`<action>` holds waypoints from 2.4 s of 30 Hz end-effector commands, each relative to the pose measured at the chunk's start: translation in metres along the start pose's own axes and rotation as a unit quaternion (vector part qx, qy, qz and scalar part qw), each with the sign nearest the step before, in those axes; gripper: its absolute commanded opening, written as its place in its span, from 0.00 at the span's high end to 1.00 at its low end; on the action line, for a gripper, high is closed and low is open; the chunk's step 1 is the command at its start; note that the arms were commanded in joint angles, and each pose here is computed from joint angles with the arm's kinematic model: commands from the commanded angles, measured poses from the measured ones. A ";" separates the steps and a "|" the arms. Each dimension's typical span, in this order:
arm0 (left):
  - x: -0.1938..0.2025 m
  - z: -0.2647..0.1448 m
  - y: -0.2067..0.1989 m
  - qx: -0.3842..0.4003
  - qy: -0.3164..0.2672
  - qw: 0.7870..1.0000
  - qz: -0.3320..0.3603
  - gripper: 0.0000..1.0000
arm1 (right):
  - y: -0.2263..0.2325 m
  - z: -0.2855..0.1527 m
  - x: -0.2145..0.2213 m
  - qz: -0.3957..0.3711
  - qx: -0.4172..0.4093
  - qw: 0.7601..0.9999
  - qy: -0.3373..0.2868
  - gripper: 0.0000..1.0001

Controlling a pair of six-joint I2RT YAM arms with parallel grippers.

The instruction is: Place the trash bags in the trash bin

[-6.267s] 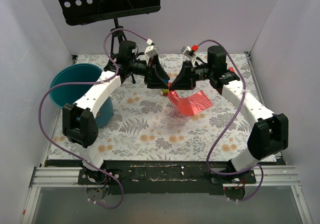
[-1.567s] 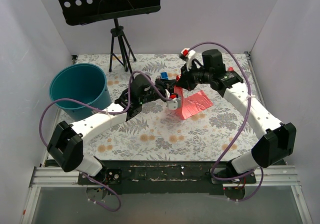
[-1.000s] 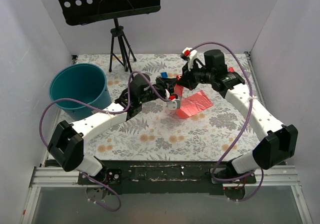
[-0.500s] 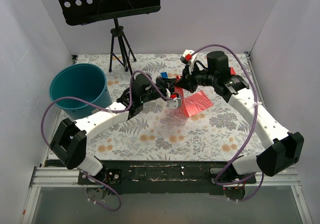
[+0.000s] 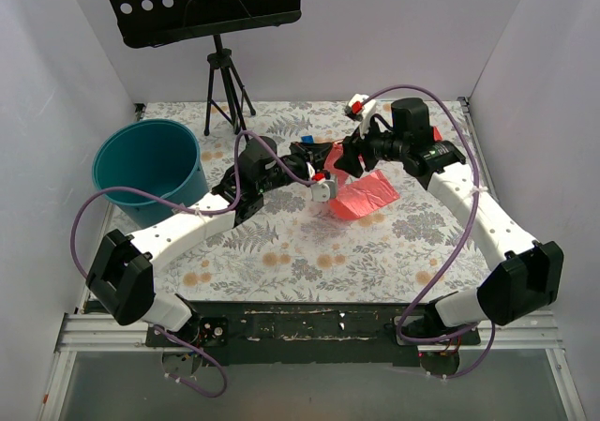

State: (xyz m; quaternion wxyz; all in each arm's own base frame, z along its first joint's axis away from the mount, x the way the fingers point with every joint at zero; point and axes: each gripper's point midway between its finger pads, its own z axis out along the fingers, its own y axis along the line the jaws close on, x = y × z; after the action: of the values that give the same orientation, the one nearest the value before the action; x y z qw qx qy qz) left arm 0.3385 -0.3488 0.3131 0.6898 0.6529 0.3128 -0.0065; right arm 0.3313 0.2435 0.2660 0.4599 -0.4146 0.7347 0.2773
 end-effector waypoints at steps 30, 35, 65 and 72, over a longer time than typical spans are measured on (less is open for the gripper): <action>-0.001 0.001 0.003 0.020 0.012 1.000 -0.018 0.91 | 0.020 -0.007 -0.032 -0.078 -0.058 0.994 -0.052 0.99; -0.002 0.002 0.003 0.024 0.009 1.000 -0.017 1.00 | 0.020 -0.005 -0.026 -0.078 -0.059 0.994 -0.043 0.99; -0.013 0.004 -0.008 -0.002 -0.022 0.989 0.148 1.00 | -0.004 0.031 -0.027 -0.038 -0.007 0.999 -0.005 0.99; 0.017 0.018 -0.002 -0.008 0.044 0.990 0.134 1.00 | 0.043 0.025 -0.033 -0.032 -0.077 0.996 -0.023 0.99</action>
State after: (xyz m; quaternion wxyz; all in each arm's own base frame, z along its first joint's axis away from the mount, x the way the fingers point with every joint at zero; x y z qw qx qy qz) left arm 0.3552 -0.3508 0.2880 0.6684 0.6906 0.2551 0.1057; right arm 0.3352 0.2768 0.2548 0.4284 -0.4463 0.7284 0.2943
